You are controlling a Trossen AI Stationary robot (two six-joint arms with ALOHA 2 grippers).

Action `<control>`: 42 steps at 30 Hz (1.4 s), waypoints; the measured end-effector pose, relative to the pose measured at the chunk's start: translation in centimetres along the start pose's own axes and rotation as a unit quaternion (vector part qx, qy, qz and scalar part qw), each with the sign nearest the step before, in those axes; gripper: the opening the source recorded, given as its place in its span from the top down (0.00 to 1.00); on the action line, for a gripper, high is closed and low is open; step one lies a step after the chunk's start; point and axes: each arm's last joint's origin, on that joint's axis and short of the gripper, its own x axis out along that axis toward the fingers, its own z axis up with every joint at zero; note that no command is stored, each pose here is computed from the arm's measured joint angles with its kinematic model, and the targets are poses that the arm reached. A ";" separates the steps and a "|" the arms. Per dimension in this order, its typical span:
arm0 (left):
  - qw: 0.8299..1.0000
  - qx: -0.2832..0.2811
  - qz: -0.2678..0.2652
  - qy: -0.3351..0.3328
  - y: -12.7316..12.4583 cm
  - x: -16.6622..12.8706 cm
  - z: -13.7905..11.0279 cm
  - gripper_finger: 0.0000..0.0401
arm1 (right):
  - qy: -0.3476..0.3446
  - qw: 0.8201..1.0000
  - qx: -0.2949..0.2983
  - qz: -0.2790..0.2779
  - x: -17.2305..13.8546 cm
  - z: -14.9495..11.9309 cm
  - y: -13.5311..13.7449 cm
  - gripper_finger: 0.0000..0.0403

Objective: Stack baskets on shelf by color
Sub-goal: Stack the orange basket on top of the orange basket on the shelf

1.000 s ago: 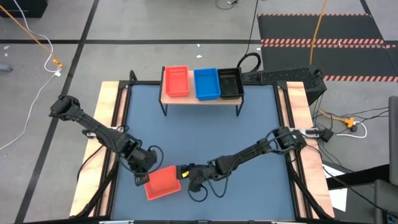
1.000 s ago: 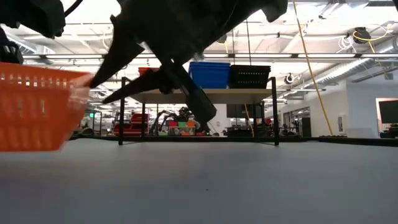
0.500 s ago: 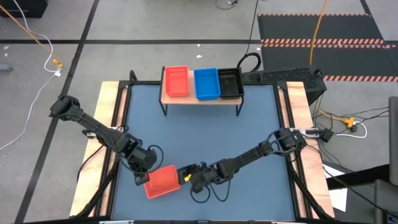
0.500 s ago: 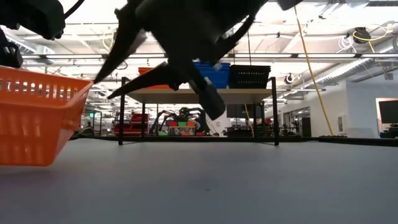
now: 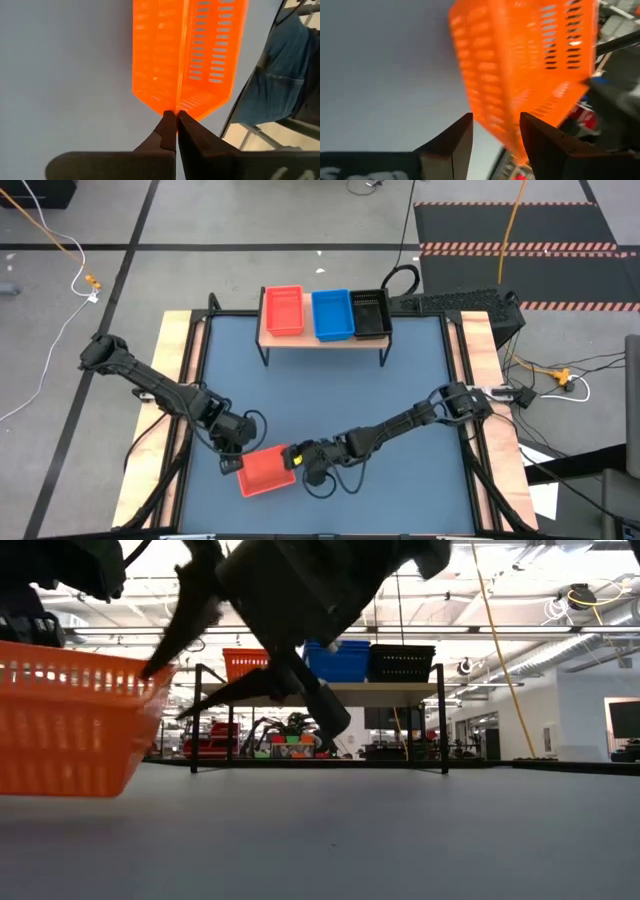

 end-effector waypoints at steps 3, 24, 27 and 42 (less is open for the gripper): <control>1.000 0.004 -0.002 -0.006 0.2 -0.1 0.3 1.00 | -0.009 1.000 0.018 0.015 0.3 -0.7 0.3 0.61; 0.980 0.071 -0.002 -0.184 1.1 -5.1 -0.2 0.66 | -0.026 0.953 0.283 0.108 -3.7 1.8 0.1 1.00; 0.980 0.042 -0.018 -0.194 1.4 -6.4 -1.6 0.63 | -0.031 0.921 0.379 0.082 -5.8 1.1 -1.8 1.00; 0.925 0.066 0.189 -0.323 3.9 -6.2 -4.7 0.63 | 0.076 0.717 0.682 -0.119 -17.1 -11.0 -14.0 1.00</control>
